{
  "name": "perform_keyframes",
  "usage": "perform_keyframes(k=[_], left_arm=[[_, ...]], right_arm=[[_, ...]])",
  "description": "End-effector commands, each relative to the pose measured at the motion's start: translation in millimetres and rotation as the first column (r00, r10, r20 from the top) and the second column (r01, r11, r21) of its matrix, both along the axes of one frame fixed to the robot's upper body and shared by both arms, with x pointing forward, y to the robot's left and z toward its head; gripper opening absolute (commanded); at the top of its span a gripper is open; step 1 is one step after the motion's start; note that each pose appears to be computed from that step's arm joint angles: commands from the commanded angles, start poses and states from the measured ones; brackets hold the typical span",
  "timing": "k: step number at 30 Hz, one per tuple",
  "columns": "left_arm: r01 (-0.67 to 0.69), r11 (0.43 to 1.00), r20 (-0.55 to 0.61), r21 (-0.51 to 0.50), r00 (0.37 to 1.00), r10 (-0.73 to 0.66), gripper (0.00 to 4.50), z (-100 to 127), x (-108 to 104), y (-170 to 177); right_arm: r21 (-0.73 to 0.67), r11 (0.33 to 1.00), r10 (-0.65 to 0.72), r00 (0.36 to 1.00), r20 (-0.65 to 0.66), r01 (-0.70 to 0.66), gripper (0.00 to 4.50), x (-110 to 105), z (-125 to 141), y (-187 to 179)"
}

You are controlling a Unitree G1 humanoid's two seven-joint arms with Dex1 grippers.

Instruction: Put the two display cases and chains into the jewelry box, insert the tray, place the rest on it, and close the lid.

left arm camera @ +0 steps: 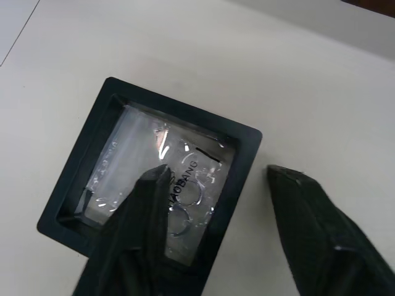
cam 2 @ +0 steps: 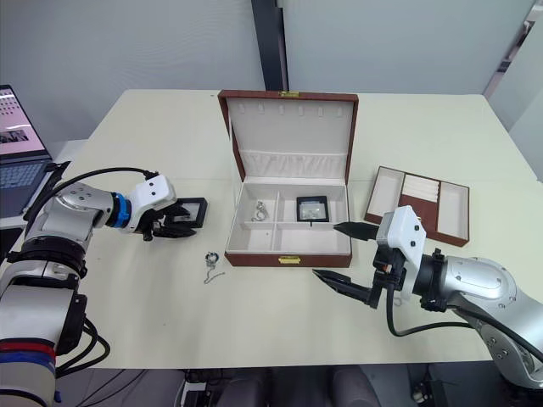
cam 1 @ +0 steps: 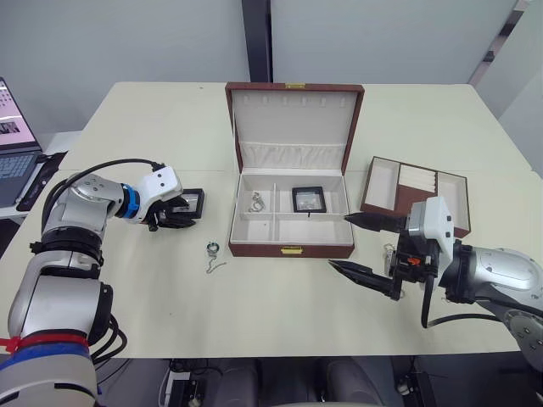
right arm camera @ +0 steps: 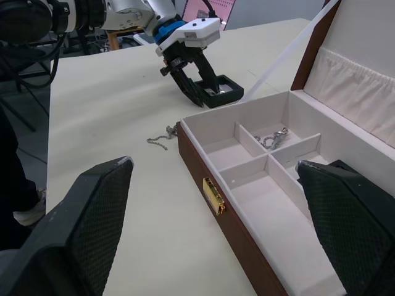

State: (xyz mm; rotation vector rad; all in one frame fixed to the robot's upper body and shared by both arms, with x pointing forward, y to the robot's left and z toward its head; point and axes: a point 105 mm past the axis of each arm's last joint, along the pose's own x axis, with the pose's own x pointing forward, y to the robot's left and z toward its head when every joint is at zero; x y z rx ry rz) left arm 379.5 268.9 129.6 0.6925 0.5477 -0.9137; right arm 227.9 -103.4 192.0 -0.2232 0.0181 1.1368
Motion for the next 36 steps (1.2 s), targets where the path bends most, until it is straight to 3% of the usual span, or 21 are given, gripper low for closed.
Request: perform_keyframes(k=[1, 6, 13, 17, 26, 36], left_arm=[[-0.005, 1.000, 0.026, -0.009, 1.000, 0.005, 1.39, 8.3, 0.2, 3.0], [-0.009, 1.000, 0.031, -0.011, 0.999, 0.010, 0.02, 9.0, 0.7, 3.5], [-0.002, 1.000, 0.035, -0.030, 0.999, 0.003, 0.02, 17.7, -0.8, 4.3], [0.041, 0.998, 0.064, -0.040, 0.997, -0.038, 0.02, 38.8, -5.0, 0.2], [0.204, 0.978, 0.060, -0.041, 0.978, -0.201, 0.02, 82.3, -36.4, -34.6], [0.444, 0.890, 0.055, -0.105, 0.896, -0.440, 0.02, 118.2, -49.1, -130.6]], right_arm=[[0.000, 1.000, 0.005, 0.999, 0.039, -0.005, 4.50, -1.8, 6.0, 0.1], [-0.001, 1.000, 0.008, 0.999, 0.039, -0.008, 4.50, -1.3, 6.4, 0.7], [-0.002, 1.000, 0.005, 0.999, 0.039, -0.005, 4.50, -0.1, 6.8, -1.4], [-0.003, 1.000, -0.002, 0.999, 0.049, 0.002, 4.50, 0.1, 11.9, -6.4], [-0.005, 0.999, -0.039, 0.997, 0.066, 0.040, 4.50, -3.0, 26.4, -25.3], [-0.043, 0.972, -0.225, 0.972, 0.073, 0.229, 4.50, -5.8, 24.4, -62.1]])
